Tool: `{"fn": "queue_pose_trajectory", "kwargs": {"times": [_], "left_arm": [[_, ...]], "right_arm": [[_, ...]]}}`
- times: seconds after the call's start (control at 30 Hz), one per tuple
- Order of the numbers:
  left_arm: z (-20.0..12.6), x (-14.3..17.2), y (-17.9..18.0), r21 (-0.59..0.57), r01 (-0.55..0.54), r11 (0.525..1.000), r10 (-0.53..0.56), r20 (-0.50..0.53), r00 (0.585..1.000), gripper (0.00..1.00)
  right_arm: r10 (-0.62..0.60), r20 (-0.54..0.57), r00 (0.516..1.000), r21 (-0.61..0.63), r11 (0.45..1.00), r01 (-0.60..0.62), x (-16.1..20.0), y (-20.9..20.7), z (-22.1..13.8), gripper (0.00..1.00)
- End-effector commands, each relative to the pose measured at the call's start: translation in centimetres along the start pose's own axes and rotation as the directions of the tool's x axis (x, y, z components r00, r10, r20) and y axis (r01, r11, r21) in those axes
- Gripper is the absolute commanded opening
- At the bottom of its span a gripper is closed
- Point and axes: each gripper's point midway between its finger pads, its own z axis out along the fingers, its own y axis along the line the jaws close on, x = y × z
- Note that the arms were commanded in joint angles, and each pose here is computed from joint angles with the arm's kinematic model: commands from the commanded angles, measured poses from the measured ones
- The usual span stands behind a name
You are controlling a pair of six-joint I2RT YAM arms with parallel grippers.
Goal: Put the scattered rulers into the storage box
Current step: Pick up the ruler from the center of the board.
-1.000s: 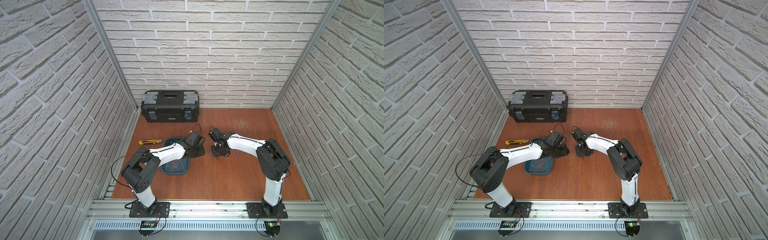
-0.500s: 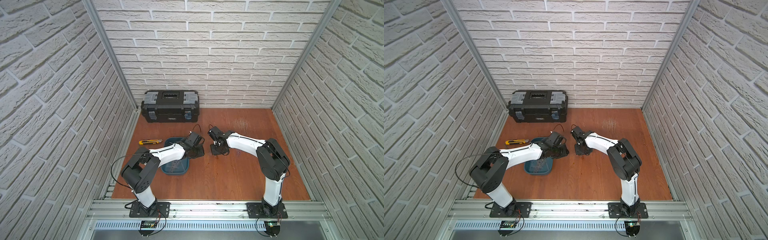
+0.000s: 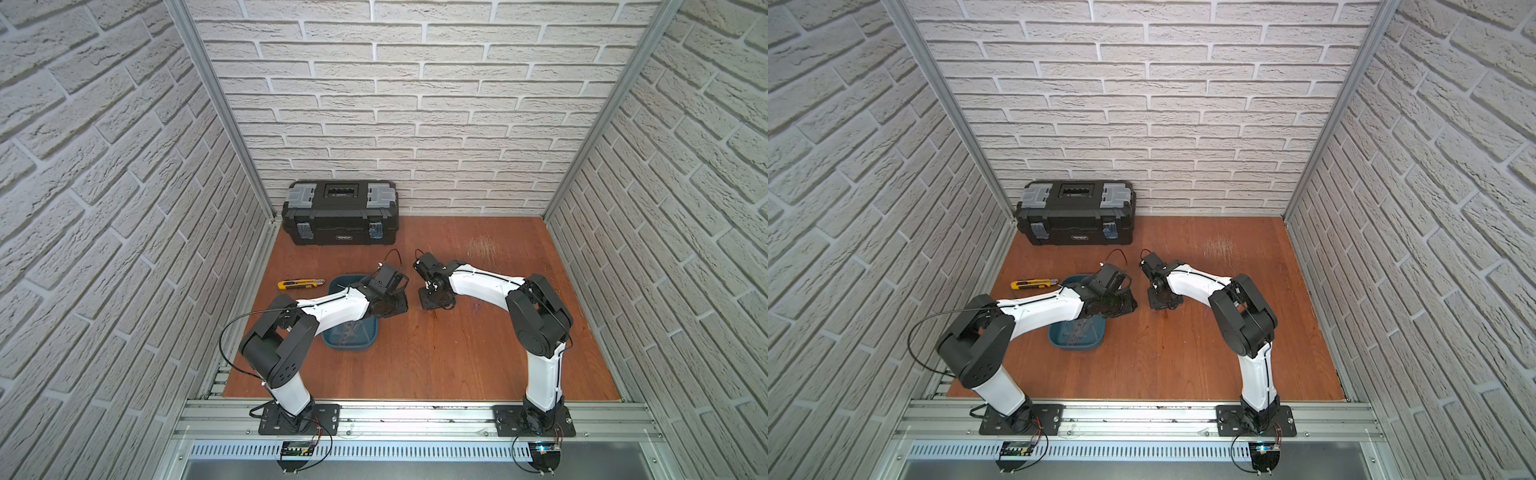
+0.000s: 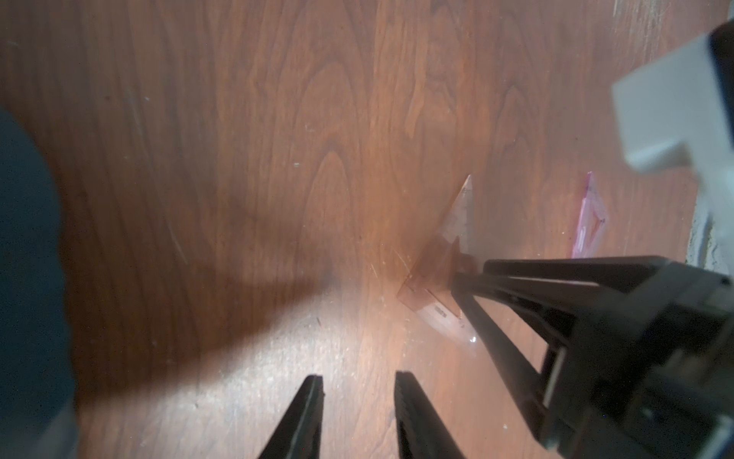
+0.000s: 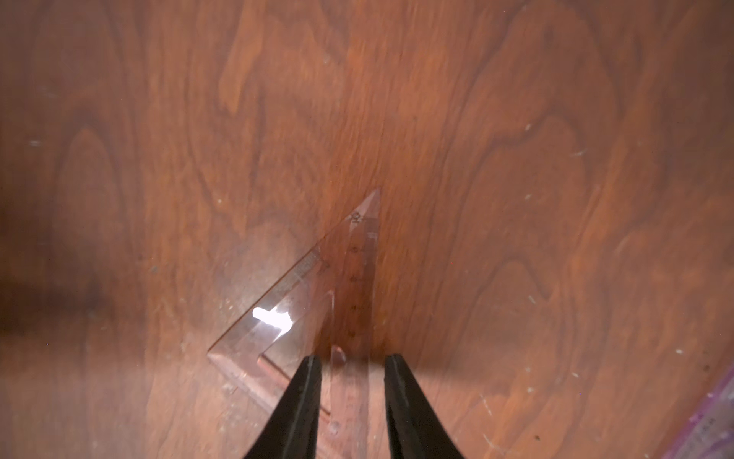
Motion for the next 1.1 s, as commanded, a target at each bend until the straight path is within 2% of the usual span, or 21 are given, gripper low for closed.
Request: {"fn": "queue_pose_trajectory", "kwargs": {"times": [0.0,0.53,1.07], "left_arm": [[-0.7,-0.5,0.2,-0.001,-0.006,1.000,0.006,0.024,1.000,0.36],[-0.3,-0.6,0.1,0.012,0.000,1.000,0.000,0.032,0.999,0.36],[3.4,-0.1,-1.5,0.170,0.089,0.981,-0.092,0.009,0.996,0.38]], "right_arm": [[-0.009,-0.005,1.000,0.016,1.000,0.009,0.1,0.3,0.5,0.31],[-0.010,-0.052,0.999,0.058,0.998,0.013,3.0,-1.1,1.4,0.21],[0.016,-0.092,0.996,0.014,1.000,-0.015,4.3,-1.2,2.4,0.18]]}}
